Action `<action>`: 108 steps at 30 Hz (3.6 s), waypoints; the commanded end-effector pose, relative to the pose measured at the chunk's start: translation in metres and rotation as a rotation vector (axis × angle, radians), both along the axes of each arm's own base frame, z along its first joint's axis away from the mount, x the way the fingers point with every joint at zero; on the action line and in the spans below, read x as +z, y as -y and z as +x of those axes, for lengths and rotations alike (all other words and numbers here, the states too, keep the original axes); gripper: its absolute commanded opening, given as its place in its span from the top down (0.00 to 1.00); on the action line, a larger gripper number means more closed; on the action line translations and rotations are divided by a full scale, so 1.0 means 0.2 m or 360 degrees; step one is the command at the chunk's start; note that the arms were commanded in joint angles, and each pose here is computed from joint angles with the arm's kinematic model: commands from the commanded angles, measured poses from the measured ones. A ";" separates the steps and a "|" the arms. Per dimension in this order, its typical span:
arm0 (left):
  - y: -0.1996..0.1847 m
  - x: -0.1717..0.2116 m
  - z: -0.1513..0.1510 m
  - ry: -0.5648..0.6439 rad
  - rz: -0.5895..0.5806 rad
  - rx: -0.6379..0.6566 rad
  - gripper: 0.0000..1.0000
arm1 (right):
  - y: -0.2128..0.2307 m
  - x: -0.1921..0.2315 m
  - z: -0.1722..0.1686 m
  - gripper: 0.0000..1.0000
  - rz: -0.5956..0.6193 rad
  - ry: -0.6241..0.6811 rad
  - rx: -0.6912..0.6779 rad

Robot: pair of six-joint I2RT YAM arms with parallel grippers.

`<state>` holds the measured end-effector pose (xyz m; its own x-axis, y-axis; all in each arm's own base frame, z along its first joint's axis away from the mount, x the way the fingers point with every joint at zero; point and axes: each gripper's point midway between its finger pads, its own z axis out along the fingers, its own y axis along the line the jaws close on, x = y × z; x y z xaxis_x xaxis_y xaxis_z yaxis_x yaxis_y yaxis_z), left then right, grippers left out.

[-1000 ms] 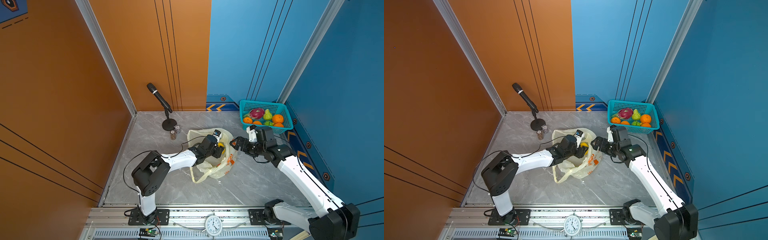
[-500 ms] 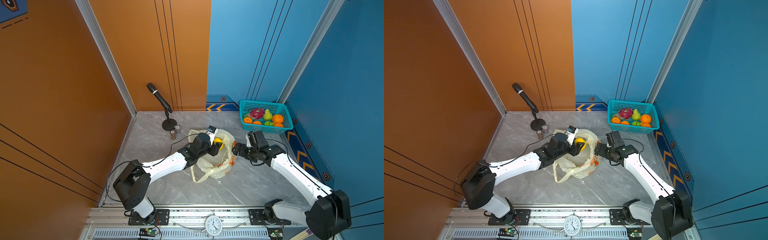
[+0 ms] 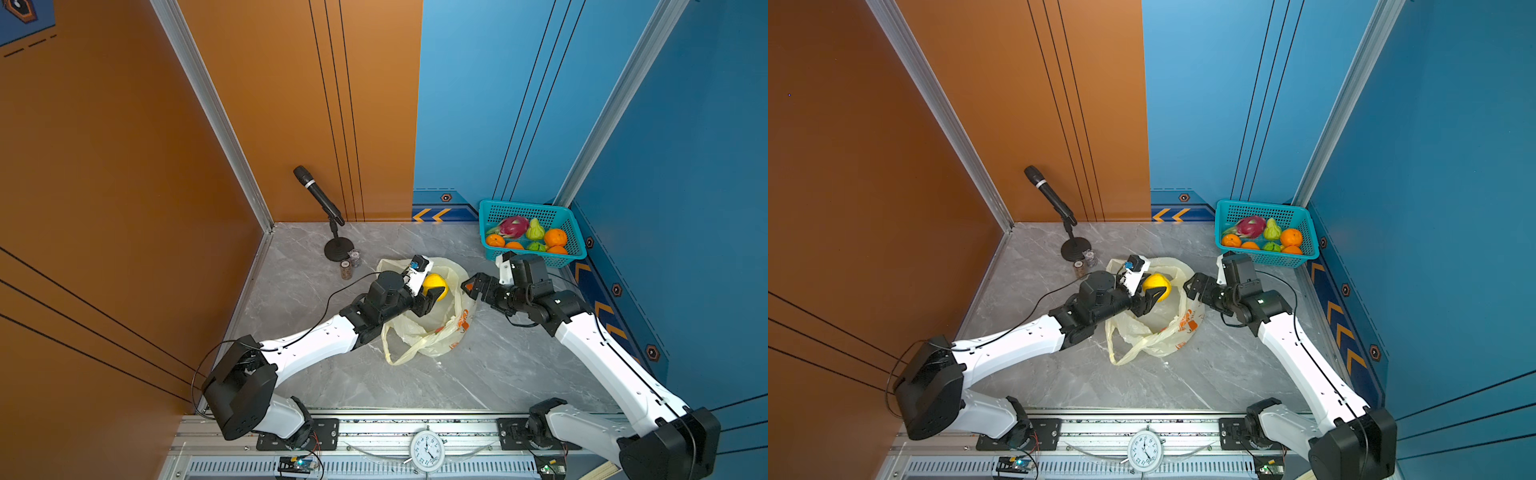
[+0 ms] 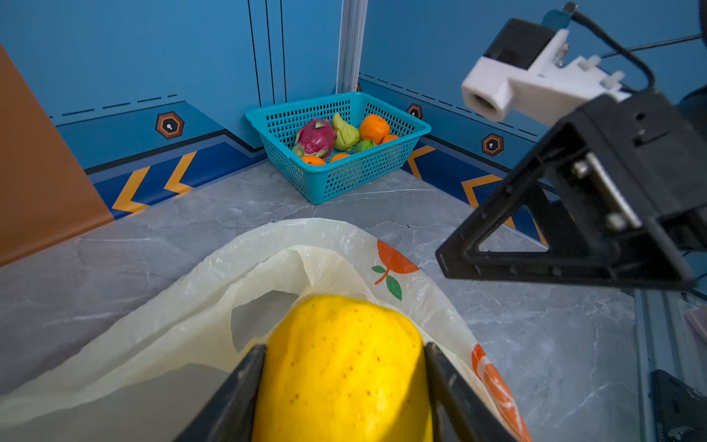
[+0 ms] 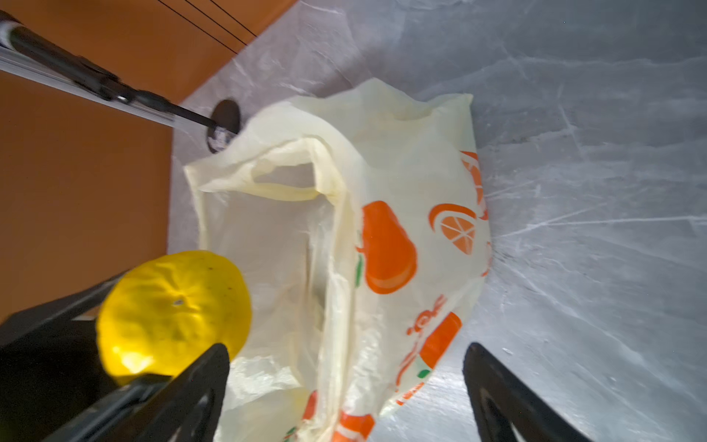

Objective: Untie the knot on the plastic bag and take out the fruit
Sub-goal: 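Lift the yellow fruit toward the right gripper while the right releases the bag, then grasp the yellow fruit with the right gripper while the left releases it, then carry the yellow fruit to the teal basket with the right gripper and release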

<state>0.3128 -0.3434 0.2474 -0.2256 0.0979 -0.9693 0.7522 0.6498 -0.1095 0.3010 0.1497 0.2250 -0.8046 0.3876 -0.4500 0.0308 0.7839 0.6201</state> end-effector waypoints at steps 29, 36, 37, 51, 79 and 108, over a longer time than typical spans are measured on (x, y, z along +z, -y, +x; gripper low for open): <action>0.05 0.47 -0.19 0.0492 -0.0332 -0.0368 0.58 | -0.50 0.48 -0.13 0.22 0.0693 0.0233 0.0609; 0.06 0.45 -0.19 0.0480 -0.0319 -0.0389 0.56 | -0.51 0.47 -0.13 0.39 0.0673 0.0211 0.0609; 0.06 0.45 -0.19 0.0480 -0.0319 -0.0389 0.55 | -0.50 0.47 -0.13 0.41 0.0667 0.0218 0.0600; -0.05 0.42 -0.14 0.0445 -0.0226 -0.0160 0.09 | -0.35 0.60 -0.05 0.56 0.0608 0.0407 0.0395; -0.15 0.36 -0.21 0.0311 0.0050 -0.0135 0.04 | 0.81 0.79 0.69 0.56 -0.0198 0.0636 -0.0599; -0.26 0.30 -0.24 0.0360 0.0274 -0.0088 0.04 | 1.40 -0.07 1.42 0.56 -0.0617 0.0015 -0.0758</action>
